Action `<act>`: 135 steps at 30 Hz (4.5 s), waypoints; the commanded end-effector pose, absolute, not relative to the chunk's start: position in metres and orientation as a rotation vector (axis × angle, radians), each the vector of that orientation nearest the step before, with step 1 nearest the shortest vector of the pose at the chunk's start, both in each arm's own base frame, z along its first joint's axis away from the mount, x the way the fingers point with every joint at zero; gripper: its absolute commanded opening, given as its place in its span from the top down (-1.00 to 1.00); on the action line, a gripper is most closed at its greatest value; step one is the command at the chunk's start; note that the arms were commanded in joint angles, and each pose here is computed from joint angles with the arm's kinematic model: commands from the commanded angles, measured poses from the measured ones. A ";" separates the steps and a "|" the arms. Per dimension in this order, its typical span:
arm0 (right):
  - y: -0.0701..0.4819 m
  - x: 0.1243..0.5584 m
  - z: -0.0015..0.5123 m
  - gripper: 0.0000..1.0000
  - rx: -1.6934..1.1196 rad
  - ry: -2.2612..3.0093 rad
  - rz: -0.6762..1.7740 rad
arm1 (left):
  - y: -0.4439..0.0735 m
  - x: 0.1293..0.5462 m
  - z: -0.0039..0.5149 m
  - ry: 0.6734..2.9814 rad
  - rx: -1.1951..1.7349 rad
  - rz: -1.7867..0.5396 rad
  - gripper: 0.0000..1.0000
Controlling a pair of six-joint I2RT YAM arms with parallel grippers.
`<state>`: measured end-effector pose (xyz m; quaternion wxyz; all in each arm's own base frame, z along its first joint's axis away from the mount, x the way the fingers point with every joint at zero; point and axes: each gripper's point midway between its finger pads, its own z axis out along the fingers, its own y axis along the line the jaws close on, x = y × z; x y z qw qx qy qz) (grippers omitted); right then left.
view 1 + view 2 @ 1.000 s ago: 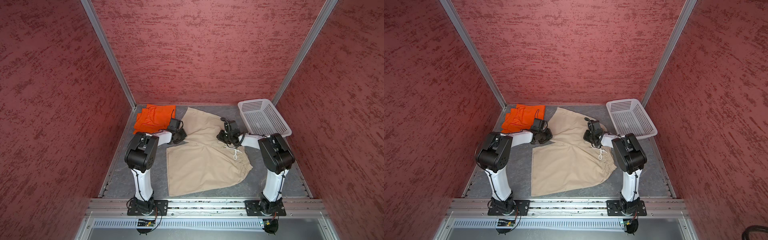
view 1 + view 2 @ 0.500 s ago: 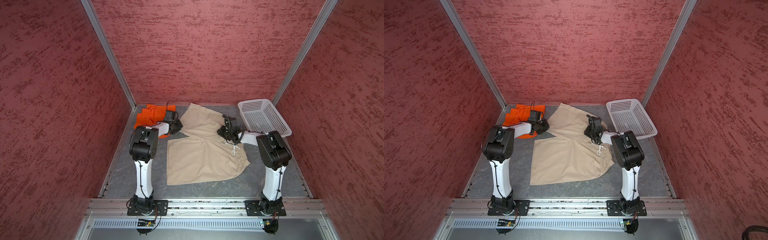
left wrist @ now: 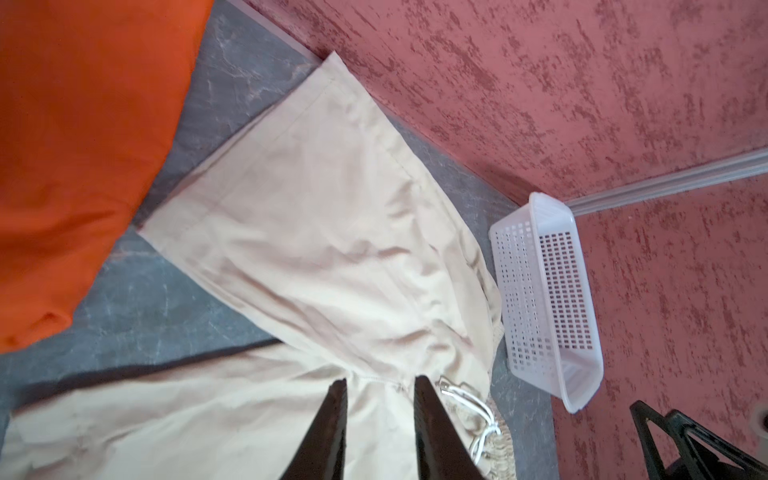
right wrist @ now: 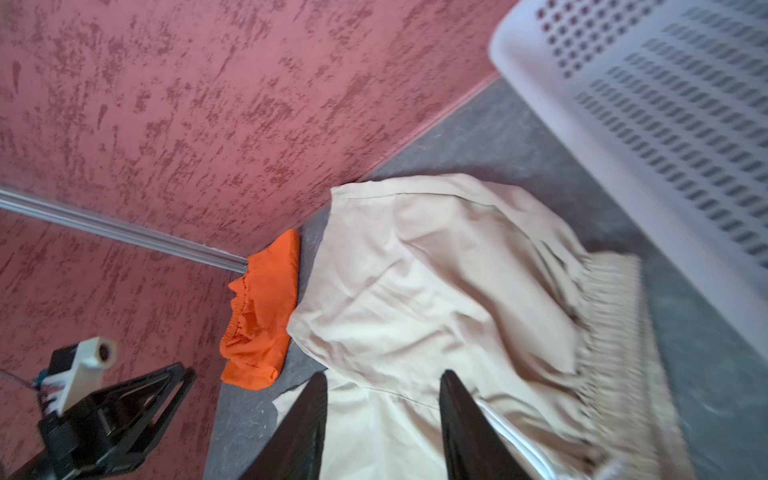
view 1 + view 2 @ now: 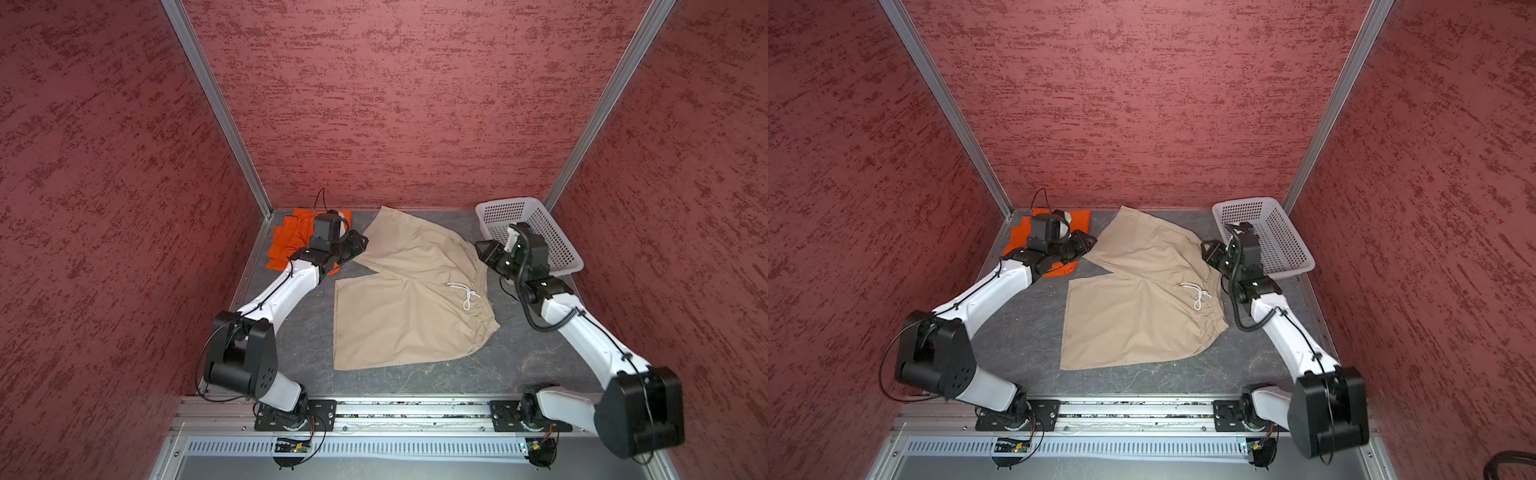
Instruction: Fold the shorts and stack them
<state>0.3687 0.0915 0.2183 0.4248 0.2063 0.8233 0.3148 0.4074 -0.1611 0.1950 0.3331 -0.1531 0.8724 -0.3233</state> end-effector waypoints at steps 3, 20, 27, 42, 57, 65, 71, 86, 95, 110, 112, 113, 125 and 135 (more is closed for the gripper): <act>0.063 0.289 0.149 -0.08 0.722 2.257 0.757 | -0.153 0.341 0.118 2.485 -0.542 -0.772 0.39; 0.061 0.239 0.058 -0.29 0.959 2.468 0.809 | -0.124 0.277 0.014 2.669 -0.720 -0.541 0.53; 0.064 0.251 0.040 -0.25 0.915 2.499 0.820 | -0.118 0.280 0.000 2.688 -0.734 -0.497 0.57; 0.069 0.235 0.037 1.00 1.046 2.459 0.825 | -0.105 0.315 0.014 2.656 -0.704 -0.495 0.55; 0.073 0.217 0.036 1.00 1.062 2.454 0.818 | -0.094 0.237 0.098 2.616 -1.230 -0.626 -0.18; 0.074 0.219 0.039 1.00 1.027 2.464 0.812 | -0.066 0.181 0.074 2.565 -1.675 -0.448 -0.10; 0.075 0.220 0.037 1.00 1.013 2.480 0.808 | -0.067 0.160 0.049 2.593 -1.791 -0.415 0.04; 0.076 0.223 0.044 1.00 0.987 2.483 0.811 | -0.058 0.163 0.019 2.580 -1.767 -0.352 0.24; 0.077 0.218 0.042 1.00 0.977 2.508 0.803 | -0.050 0.174 0.009 2.557 -1.737 -0.310 0.46; 0.093 0.226 0.052 1.00 0.897 2.583 0.809 | -0.040 0.154 0.028 2.482 -1.806 -0.305 1.00; 0.100 0.223 0.052 1.00 0.878 2.617 0.806 | -0.036 0.147 0.033 2.451 -1.816 -0.305 1.00; 0.105 0.219 0.051 1.00 0.871 2.641 0.807 | -0.035 0.143 0.036 2.439 -1.813 -0.305 1.00; 0.095 0.128 0.053 1.00 1.043 2.815 0.708 | -0.018 0.105 0.057 2.366 -1.773 -0.286 1.00; 0.075 0.100 0.080 1.00 1.074 2.885 0.530 | -0.010 0.126 0.105 2.336 -1.562 -0.306 1.00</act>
